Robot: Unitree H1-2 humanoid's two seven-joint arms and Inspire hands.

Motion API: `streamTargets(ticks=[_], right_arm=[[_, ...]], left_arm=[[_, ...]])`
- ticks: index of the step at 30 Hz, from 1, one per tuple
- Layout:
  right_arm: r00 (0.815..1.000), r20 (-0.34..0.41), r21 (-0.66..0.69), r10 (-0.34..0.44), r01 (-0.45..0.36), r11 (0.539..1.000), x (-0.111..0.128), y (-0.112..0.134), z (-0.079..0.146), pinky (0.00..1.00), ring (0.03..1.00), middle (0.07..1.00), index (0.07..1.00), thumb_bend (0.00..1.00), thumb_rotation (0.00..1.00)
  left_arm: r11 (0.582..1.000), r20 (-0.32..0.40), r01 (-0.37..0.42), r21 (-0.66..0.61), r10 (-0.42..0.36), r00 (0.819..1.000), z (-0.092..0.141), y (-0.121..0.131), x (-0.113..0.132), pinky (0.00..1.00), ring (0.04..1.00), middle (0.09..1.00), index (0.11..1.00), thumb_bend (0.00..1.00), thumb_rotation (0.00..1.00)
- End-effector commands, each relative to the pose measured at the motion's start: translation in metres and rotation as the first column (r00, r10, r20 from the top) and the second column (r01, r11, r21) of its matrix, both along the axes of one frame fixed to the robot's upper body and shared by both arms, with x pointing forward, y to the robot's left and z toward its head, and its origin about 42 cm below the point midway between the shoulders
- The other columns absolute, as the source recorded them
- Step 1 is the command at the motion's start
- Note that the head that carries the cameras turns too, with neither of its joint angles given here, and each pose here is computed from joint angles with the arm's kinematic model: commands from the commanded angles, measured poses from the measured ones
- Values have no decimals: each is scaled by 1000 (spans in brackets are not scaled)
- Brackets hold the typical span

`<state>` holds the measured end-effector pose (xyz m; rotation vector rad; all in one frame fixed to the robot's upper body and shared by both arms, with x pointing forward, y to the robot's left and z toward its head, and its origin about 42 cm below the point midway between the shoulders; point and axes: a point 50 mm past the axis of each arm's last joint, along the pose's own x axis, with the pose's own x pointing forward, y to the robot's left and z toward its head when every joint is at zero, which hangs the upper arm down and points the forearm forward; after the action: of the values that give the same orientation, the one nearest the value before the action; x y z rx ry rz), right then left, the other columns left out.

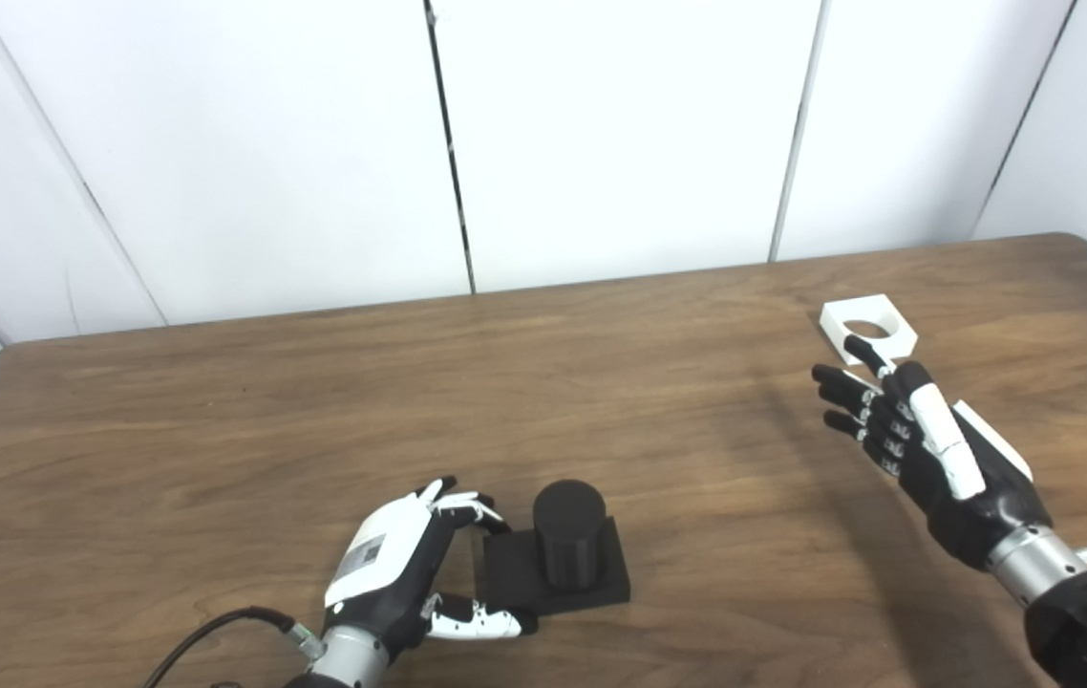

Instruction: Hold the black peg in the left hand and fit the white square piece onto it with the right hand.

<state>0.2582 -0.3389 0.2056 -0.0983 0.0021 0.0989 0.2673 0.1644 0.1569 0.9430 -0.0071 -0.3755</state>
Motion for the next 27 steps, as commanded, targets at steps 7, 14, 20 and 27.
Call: streamTargets(ticks=[7, 14, 20, 27], right_arm=[[996, 92, -12, 14, -13, 1000, 4, -5, 20, 924, 932, 897, 1000, 592, 968], [988, 155, -76, -5, 17, 997, 26, -20, 53, 906, 922, 880, 984, 663, 753], [982, 185, -143, -31, 58, 988, 50, -29, 79, 905, 920, 880, 988, 614, 684], [979, 203, -195, -33, 73, 978, 59, -34, 92, 891, 902, 881, 992, 628, 663]], left_arm=[[991, -98, -49, 124, 61, 993, -30, 15, -7, 1000, 992, 855, 489, 508, 74], [992, -110, -59, 110, 71, 991, -32, 16, -8, 1000, 991, 852, 489, 507, 73], [992, -110, -61, 111, 73, 991, -35, 21, -8, 1000, 996, 862, 490, 506, 70], [992, -109, -63, 106, 75, 991, -41, 22, -7, 1000, 1000, 856, 488, 507, 68]])
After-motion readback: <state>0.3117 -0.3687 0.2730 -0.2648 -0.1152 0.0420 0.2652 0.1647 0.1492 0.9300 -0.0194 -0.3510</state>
